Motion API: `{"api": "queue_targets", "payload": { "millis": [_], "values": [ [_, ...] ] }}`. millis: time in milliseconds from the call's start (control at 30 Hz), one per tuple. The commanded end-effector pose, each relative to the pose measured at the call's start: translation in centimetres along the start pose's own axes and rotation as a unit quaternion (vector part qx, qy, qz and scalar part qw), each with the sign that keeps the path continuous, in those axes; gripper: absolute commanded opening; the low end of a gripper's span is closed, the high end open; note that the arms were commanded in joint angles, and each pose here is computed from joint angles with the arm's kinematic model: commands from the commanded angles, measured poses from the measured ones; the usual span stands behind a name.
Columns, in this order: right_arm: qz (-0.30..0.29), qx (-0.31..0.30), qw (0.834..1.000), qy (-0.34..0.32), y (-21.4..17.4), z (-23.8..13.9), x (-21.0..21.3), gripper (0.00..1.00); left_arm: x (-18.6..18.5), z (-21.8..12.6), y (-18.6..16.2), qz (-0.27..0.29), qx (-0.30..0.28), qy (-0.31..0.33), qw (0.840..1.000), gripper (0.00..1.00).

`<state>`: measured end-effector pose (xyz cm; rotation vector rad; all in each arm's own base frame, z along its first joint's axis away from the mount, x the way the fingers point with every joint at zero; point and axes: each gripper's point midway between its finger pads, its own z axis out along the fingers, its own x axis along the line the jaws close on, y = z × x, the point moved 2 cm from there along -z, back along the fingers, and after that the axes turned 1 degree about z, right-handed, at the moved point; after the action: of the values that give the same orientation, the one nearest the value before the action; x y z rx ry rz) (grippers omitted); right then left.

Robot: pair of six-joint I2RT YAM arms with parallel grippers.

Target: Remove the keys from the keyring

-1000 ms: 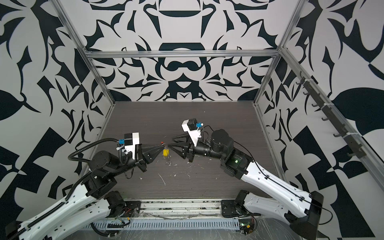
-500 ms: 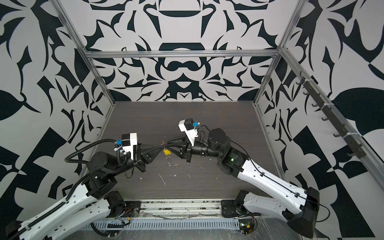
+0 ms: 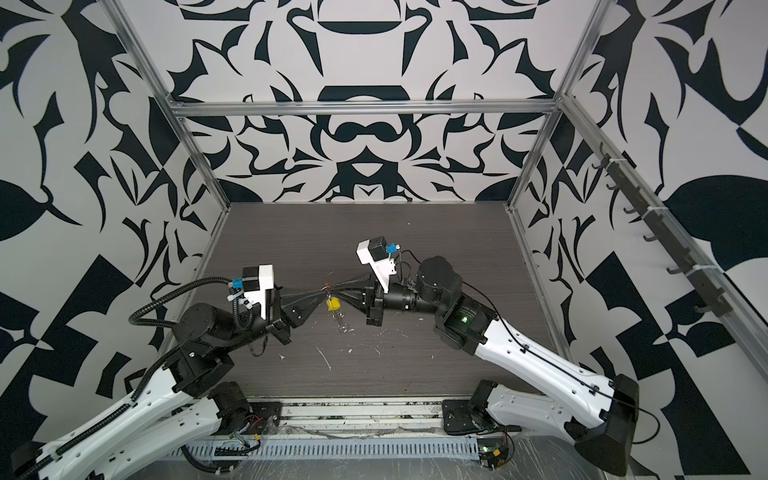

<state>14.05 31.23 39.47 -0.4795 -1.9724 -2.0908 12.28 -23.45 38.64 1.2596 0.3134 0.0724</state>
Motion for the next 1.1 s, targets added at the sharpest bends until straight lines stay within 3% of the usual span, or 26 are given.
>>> {"api": "queue_targets", "payload": {
  "millis": [0, 33, 267, 367, 767, 1067],
  "values": [
    [-0.023, -0.032, 0.999, 0.025, 2.3, -0.6, 1.8, 0.0, -0.2, 0.0, 0.4, 0.004, -0.009, -0.005, 1.0, 0.0],
    [-0.024, -0.031, 0.999, 0.024, 2.3, -0.6, 1.9, 0.0, -0.1, 0.0, 0.4, 0.003, -0.008, -0.004, 1.0, 0.0],
    [-0.027, -0.008, 1.0, 0.006, 2.2, -1.1, 2.0, 0.0, 0.2, -0.5, 0.3, -0.006, -0.001, 0.016, 1.0, 0.27],
    [-0.029, 0.021, 0.999, -0.007, 1.9, -1.3, 2.0, 0.0, 0.0, -0.9, 0.3, -0.011, 0.009, 0.021, 1.0, 0.32],
    [-0.026, 0.175, 0.982, -0.068, -0.2, -2.0, 0.8, 0.0, -1.6, -1.3, -0.2, -0.042, 0.116, 0.0, 0.992, 0.35],
    [-0.023, 0.232, 0.97, -0.072, -0.8, -1.9, 0.7, 0.0, -2.2, -0.2, -1.0, -0.068, 0.189, -0.022, 0.979, 0.33]
  ]
}}
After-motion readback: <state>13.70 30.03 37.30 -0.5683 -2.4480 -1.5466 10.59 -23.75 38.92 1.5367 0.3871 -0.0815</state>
